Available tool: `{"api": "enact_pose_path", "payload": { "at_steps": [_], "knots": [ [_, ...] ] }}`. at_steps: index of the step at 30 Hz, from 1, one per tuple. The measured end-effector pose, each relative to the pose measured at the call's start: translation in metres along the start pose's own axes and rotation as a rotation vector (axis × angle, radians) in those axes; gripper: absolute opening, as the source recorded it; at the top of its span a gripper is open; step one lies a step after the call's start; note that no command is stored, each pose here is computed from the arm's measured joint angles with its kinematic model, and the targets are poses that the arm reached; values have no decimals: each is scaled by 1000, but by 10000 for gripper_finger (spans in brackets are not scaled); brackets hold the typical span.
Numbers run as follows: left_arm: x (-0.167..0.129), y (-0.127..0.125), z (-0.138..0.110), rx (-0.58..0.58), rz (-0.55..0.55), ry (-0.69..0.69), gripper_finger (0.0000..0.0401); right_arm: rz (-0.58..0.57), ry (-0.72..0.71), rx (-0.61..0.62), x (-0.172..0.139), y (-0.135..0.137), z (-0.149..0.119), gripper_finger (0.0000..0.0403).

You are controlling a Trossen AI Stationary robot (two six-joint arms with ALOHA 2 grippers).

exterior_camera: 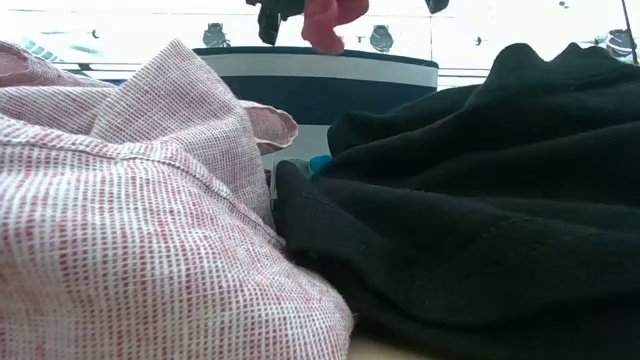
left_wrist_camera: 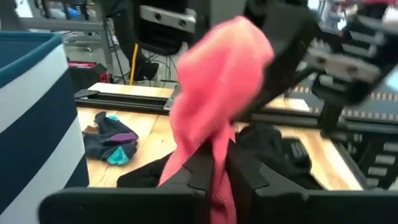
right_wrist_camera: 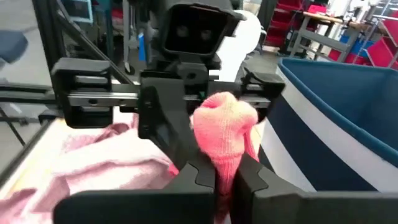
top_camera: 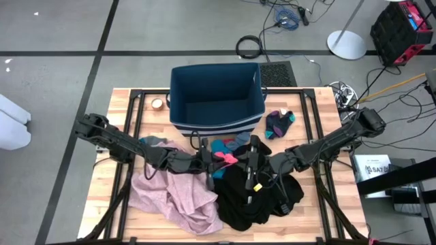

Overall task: Sort clothes
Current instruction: Put the pink sock into the blue laundry bin

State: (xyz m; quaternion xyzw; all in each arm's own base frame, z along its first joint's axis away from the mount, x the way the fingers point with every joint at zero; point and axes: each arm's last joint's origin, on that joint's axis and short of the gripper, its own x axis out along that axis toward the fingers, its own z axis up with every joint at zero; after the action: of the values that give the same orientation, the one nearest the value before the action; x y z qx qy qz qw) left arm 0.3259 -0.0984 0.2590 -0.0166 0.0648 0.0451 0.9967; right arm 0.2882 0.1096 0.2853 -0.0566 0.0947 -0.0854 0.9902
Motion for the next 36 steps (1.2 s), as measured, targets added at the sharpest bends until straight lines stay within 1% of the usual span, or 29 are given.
{"api": "enact_pose_path", "payload": {
  "at_steps": [3, 6, 9, 12, 16, 20, 22, 25, 30, 33, 36],
  "knots": [
    [-2, -5, -2, 64, -39, 21, 68, -32, 23, -3, -7, -1, 2, 3],
    [-4, -9, -3, 90, -63, 27, 103, -64, 54, 2, -17, -4, 3, 2],
    [-6, -9, -3, 96, -48, 46, 134, -82, 89, 22, -29, -7, 5, 2],
    [-12, -5, -3, 110, -17, 109, 154, -98, 129, 40, -41, -11, 4, 1],
    [-23, 0, -2, 80, -2, 184, 159, -152, 161, 60, -61, -16, 4, 1],
    [-37, 6, 3, 56, 17, 248, 160, -200, 140, 73, -79, -22, 10, 1],
    [-45, 11, 6, 53, 50, 271, 160, -214, 109, 78, -85, -26, 15, 0],
    [-56, 18, 10, 58, 131, 297, 160, -222, 61, 68, -92, -32, 25, 0],
    [-75, 30, 13, 8, 270, 348, 160, -253, -28, 7, -93, -45, 41, 0],
    [-82, 33, 7, -52, 296, 417, 160, -298, -83, -54, -88, -55, 51, 0],
    [-85, 34, -1, -97, 287, 499, 160, -305, -124, -134, -81, -70, 60, 0]
  ]
}}
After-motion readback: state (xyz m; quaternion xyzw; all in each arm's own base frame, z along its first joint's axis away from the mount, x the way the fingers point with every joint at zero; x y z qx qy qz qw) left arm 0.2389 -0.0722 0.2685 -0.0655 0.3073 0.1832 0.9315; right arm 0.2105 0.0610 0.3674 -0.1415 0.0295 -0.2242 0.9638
